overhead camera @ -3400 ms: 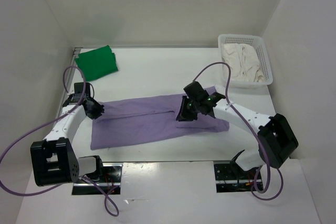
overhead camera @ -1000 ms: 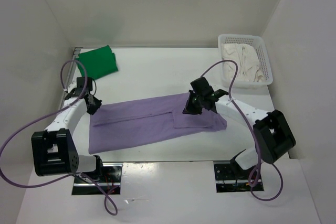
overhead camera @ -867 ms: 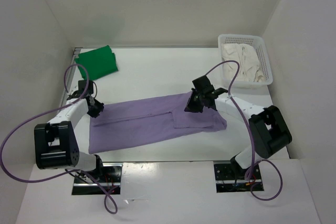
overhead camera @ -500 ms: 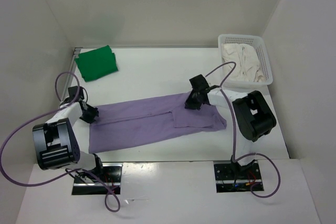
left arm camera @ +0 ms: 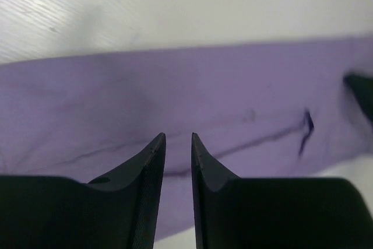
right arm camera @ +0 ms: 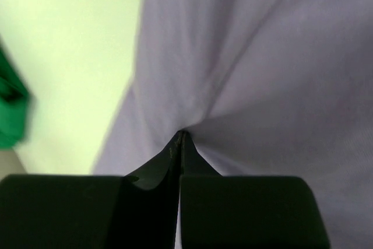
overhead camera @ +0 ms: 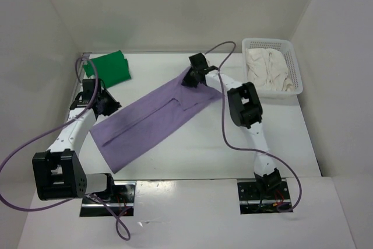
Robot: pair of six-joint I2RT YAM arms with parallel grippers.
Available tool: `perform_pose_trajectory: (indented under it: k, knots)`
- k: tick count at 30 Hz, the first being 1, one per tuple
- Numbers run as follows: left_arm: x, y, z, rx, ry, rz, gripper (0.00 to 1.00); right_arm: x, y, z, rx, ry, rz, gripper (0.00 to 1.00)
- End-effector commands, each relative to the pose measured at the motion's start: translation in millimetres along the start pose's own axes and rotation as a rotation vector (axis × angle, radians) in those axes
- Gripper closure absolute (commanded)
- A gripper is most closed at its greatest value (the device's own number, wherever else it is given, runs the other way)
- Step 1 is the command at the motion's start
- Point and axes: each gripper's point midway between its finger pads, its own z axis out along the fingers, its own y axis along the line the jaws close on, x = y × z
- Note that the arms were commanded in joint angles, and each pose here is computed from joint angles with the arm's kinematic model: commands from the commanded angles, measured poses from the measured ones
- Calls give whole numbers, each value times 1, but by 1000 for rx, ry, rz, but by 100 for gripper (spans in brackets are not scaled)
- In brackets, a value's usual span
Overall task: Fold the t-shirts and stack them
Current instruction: Rotate the tshirt 90 degrees
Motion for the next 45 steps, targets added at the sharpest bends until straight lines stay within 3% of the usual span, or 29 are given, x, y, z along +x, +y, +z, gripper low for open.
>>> perform_pose_trajectory:
  k: [1,2,3,4,5,6,10,12,13,14,15,16,17,18,19,21,23,28,32,42,45]
  knots:
    - [2,-29,-22,106,2,104,69,-22,38,32,-32,-38,-90,100]
    - [11,-38,-24,144,32,135,69,-49,94,7,-119,-94,-121,100]
    - [15,-42,-25,166,48,167,69,-44,79,36,-77,-77,-133,100]
    - [22,-44,-26,180,69,188,69,-51,90,32,-99,-96,-156,100]
    - [18,-57,-34,221,67,208,69,-82,142,-24,-234,-198,-161,100]
    - [22,-66,-39,248,81,222,69,-75,136,-7,-232,-170,-164,97]
    - [17,-95,-57,348,67,261,76,-84,179,-113,-192,-343,-314,91]
    - [18,-101,-59,379,75,265,79,-71,192,-151,-219,-352,-357,85]
    - [16,-105,-63,406,65,269,80,-58,170,-142,-176,-307,-376,75]
    - [23,-103,-62,410,87,268,80,-61,187,-204,-256,-362,-372,70]
    - [20,-109,-69,442,68,274,80,-55,184,-223,-296,-357,-347,66]
    - [24,-107,-68,444,83,274,80,-32,152,-206,-283,-307,-333,57]
    - [23,-108,-71,451,73,275,80,-27,159,-268,-397,-328,-307,55]
    - [24,-107,-75,450,75,275,80,-11,150,-279,-427,-296,-266,52]
    - [23,-106,-75,451,72,287,79,28,121,-262,-403,-216,-273,47]
    - [24,-105,-77,450,73,287,75,74,107,-277,-438,-112,-273,47]
    - [25,-105,-76,453,69,288,75,146,83,-256,-421,49,-270,46]
    - [19,-114,-71,470,68,282,72,238,60,-233,-435,240,-233,46]
    - [19,-114,-68,469,69,281,72,266,52,-210,-402,311,-263,43]
    - [34,-106,-67,469,115,268,71,279,53,-134,-322,289,-264,42]
    - [36,-106,-66,477,122,269,71,275,52,-117,-305,266,-256,48]
